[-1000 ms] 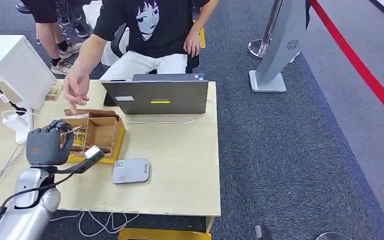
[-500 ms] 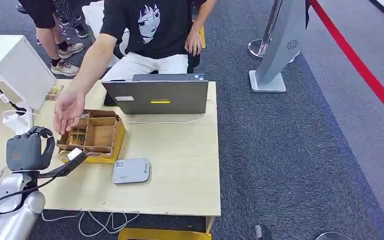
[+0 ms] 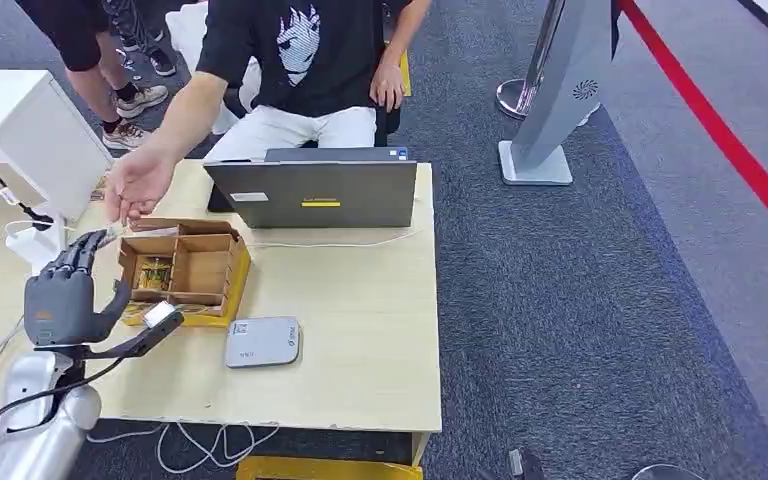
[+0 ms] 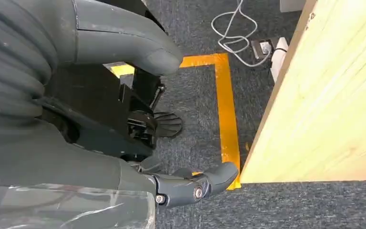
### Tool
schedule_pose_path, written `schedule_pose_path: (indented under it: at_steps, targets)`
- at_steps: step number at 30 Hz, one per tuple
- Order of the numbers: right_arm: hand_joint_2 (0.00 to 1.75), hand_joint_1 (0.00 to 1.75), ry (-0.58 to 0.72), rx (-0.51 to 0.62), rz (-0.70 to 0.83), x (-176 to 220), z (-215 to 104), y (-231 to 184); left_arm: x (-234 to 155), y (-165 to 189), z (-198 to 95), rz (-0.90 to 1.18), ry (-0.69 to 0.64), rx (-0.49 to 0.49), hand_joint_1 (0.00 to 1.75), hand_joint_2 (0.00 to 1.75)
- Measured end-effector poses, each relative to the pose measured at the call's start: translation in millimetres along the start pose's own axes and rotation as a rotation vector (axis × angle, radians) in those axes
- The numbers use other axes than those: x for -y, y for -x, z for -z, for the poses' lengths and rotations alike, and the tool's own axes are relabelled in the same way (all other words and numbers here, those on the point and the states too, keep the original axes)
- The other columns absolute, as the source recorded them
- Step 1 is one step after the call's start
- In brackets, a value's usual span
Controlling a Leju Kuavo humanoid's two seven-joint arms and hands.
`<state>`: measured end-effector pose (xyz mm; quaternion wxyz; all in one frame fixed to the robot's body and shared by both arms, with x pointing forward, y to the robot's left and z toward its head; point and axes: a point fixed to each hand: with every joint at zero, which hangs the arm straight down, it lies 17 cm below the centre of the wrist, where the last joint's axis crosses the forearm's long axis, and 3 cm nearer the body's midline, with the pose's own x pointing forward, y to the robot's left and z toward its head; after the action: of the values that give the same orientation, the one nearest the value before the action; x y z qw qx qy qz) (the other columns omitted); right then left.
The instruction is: Pass the card to the sensor for recognition and then transmit it.
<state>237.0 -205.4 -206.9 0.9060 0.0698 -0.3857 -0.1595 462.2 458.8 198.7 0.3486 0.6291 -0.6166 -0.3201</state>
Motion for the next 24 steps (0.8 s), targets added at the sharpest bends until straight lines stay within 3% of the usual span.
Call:
schedule_pose_path:
  at_steps: [9,14,18,24]
  targets:
    - [1.75,0.00,0.007,0.005,0.013,1,0,-1,-16,-36,2,-0.161,-0.058,-0.024,0.00,1.75]
    - [1.75,0.00,0.009,0.006,0.019,1,0,-1,-12,-91,-11,-0.193,-0.003,0.076,0.00,1.75]
    - [1.75,0.00,0.009,0.008,0.023,1,0,-2,5,-137,-30,-0.224,0.117,0.182,0.00,1.75]
    - [1.75,0.00,0.008,0.008,0.022,1,0,-2,31,-153,-58,-0.148,0.252,0.261,0.00,1.75]
